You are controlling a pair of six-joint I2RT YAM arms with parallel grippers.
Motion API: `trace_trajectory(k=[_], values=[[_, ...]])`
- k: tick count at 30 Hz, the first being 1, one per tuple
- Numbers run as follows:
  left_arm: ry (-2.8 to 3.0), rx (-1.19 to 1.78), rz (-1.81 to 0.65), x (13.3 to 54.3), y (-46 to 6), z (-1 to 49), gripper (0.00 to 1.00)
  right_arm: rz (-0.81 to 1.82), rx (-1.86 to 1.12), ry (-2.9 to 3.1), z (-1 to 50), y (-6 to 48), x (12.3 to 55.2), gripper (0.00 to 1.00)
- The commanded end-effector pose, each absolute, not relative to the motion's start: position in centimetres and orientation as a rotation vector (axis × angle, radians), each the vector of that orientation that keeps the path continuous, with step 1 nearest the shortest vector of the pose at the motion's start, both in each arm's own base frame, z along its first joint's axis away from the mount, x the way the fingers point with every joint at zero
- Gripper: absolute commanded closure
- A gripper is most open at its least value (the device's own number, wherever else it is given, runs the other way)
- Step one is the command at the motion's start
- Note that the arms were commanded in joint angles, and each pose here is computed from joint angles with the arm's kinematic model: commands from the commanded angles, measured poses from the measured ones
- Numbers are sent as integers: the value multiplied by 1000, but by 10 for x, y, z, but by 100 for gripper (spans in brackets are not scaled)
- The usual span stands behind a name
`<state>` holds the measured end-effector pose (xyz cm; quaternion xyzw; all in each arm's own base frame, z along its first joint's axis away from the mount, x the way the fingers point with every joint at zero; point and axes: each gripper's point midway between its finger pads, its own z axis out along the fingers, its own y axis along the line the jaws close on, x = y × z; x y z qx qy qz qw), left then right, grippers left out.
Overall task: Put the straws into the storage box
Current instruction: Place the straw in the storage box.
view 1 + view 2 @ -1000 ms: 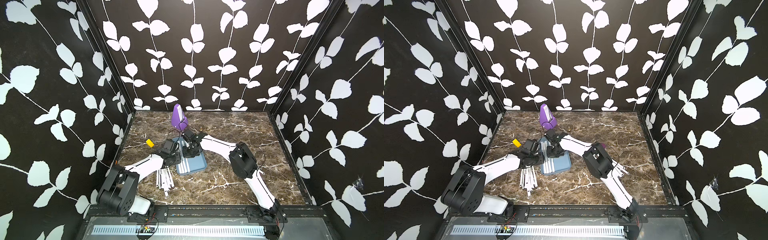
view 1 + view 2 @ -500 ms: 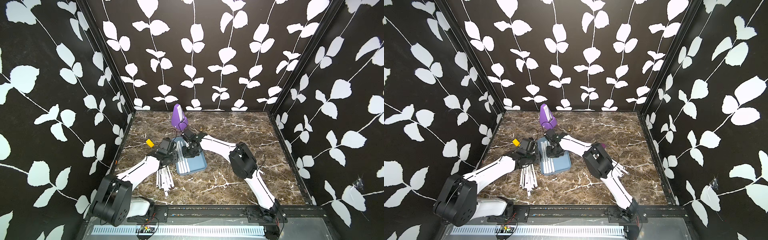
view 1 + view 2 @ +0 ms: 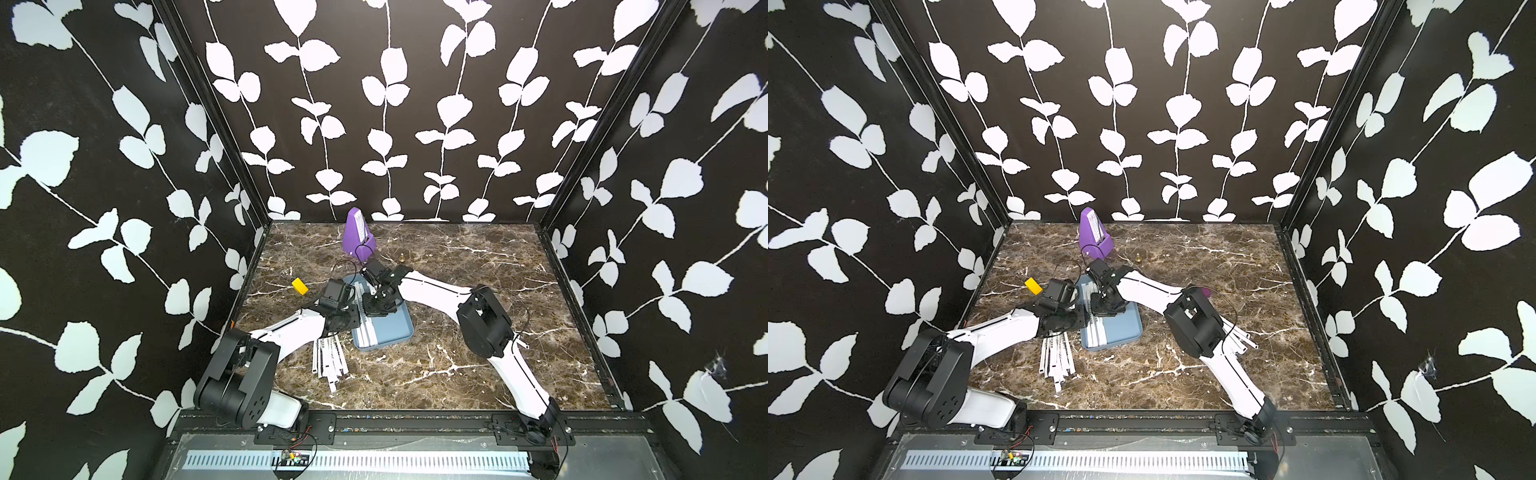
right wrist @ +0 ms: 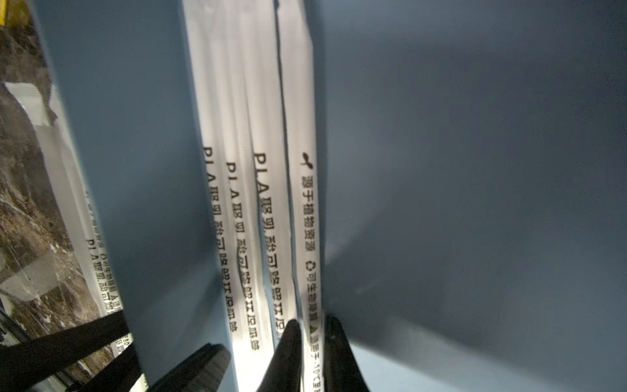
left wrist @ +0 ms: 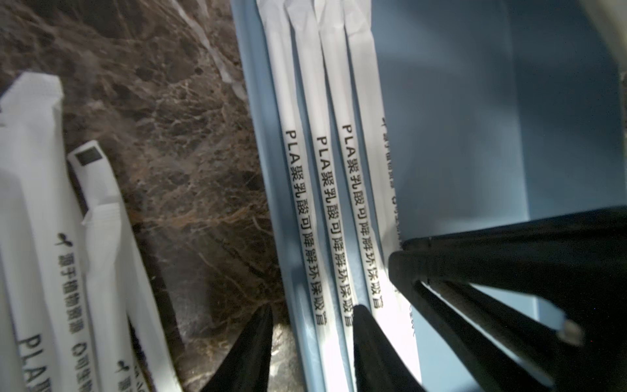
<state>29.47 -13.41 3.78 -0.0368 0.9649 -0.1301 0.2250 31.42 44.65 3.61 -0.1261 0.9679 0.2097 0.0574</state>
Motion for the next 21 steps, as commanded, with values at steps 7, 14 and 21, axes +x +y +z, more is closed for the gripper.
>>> trace_trajectory(k=[7,14,21], values=[[2617,-67,-97,285,-94,94,42,564,-430,2814,114,355,317,72],[2538,-51,30,277,-71,137,25,38,-472,2961,80,178,281,75],[2492,-17,-224,285,-125,142,21,-81,-452,3044,59,128,262,72]])
